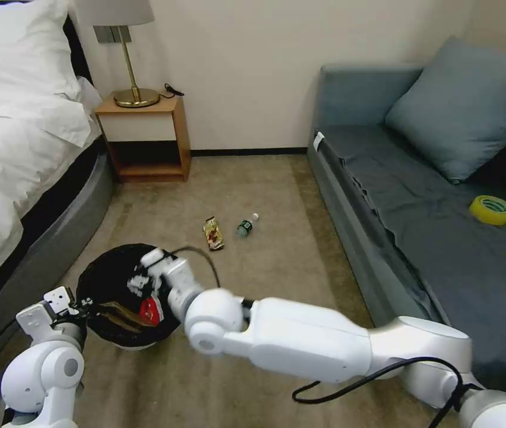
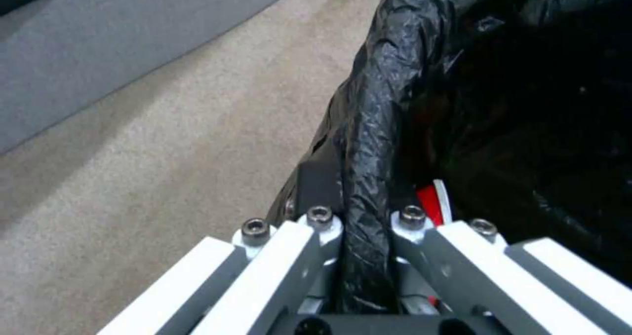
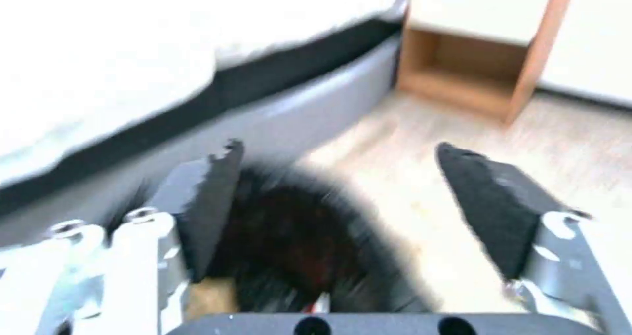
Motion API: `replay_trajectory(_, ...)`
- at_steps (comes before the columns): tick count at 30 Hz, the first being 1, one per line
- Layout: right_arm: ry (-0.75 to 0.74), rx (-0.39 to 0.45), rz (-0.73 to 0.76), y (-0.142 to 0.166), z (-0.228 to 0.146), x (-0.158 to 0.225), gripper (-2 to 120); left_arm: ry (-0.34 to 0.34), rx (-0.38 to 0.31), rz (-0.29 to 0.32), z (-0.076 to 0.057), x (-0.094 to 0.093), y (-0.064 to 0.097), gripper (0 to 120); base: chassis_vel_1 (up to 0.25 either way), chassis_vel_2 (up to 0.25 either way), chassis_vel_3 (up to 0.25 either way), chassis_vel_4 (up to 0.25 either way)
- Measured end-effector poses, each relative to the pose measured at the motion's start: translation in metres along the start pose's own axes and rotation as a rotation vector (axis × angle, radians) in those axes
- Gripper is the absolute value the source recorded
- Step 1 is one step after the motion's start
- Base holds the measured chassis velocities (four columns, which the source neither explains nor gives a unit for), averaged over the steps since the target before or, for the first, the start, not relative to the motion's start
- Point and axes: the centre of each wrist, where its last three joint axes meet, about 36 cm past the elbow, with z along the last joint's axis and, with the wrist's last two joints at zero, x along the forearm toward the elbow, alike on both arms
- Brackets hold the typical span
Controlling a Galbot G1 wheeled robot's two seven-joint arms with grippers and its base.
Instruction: Pick up the trash bin, then pick up the garbage on the floor and place it into the trash bin.
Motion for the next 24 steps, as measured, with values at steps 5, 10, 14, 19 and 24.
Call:
replay_trajectory(5, -0.232, 0.047, 0.098, -0.074, -0.007, 0.038, 98, -0.003, 0.0, -0.003, -0.002, 0.0, 0.003, 3, 0.0, 0.0, 0.0, 0.0)
replay_trajectory(10, -0.324, 0.116, 0.258, -0.133, -0.011, 0.094, 100, -0.003, 0.003, -0.002, -0.002, 0.0, 0.004, 3, 0.0, 0.0, 0.0, 0.0)
replay_trajectory(14, -0.368, 0.144, 0.393, -0.147, -0.01, 0.153, 100, -0.004, 0.003, -0.007, -0.003, 0.0, 0.006, 3, 0.0, 0.0, 0.0, 0.0)
replay_trajectory(19, -0.392, 0.13, 0.551, -0.137, 0.005, 0.213, 100, -0.005, 0.005, -0.012, -0.003, -0.001, 0.007, 3, 0.0, 0.0, 0.0, 0.0)
replay_trajectory(24, -0.371, 0.122, 0.631, -0.113, 0.028, 0.242, 100, -0.005, 0.007, -0.012, -0.003, -0.001, 0.007, 3, 0.0, 0.0, 0.0, 0.0)
